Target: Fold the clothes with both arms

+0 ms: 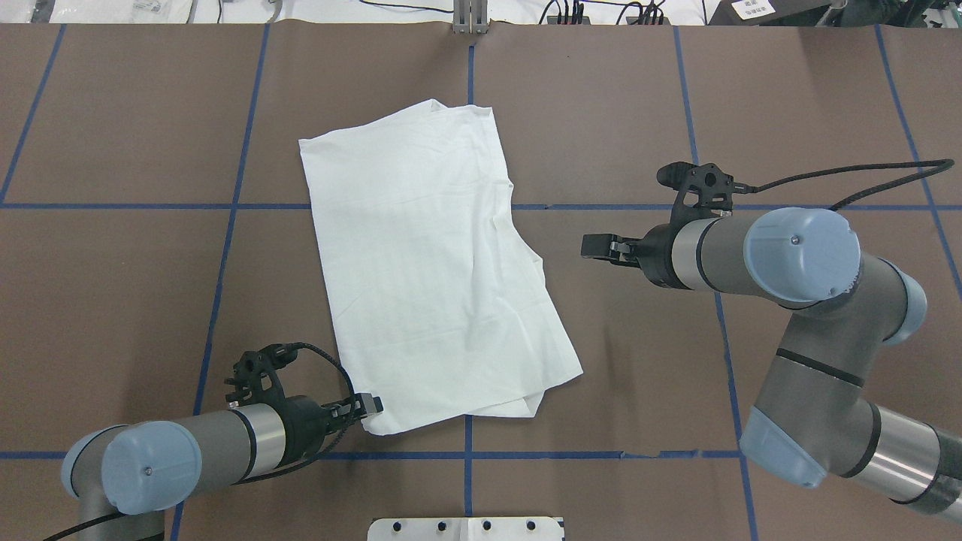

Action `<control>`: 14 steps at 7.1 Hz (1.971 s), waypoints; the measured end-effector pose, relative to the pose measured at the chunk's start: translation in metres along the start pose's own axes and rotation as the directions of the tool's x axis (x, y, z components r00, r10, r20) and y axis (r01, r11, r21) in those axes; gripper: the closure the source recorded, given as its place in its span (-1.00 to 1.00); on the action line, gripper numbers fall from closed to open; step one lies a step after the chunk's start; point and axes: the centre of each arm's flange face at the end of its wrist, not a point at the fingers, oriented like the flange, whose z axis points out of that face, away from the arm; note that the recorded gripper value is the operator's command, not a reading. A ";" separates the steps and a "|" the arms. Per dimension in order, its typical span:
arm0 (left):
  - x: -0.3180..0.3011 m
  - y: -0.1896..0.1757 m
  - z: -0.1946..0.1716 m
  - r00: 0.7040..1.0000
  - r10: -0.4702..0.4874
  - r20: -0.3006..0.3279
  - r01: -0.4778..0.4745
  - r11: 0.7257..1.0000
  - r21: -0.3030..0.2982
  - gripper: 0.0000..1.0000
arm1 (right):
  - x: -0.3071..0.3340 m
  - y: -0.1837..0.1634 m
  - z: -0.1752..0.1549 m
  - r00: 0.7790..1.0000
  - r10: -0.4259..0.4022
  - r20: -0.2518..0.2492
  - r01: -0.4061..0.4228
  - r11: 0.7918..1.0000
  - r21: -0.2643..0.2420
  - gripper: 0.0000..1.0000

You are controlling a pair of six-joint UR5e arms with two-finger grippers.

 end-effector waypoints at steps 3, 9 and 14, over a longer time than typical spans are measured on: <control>0.004 0.000 -0.003 1.000 -0.001 -0.009 0.001 1.000 0.000 1.00 | -0.004 0.012 0.007 0.999 0.036 -0.011 -0.036 0.999 0.013 -0.86; 0.009 0.001 -0.007 1.000 -0.002 -0.022 0.002 1.000 -0.002 1.00 | -0.091 0.146 0.047 0.893 0.385 -0.232 -0.386 0.921 0.043 -0.63; 0.009 0.000 -0.007 1.000 -0.002 -0.024 0.002 1.000 0.006 1.00 | -0.112 0.200 0.066 0.827 0.454 -0.333 -0.458 0.886 0.070 -0.58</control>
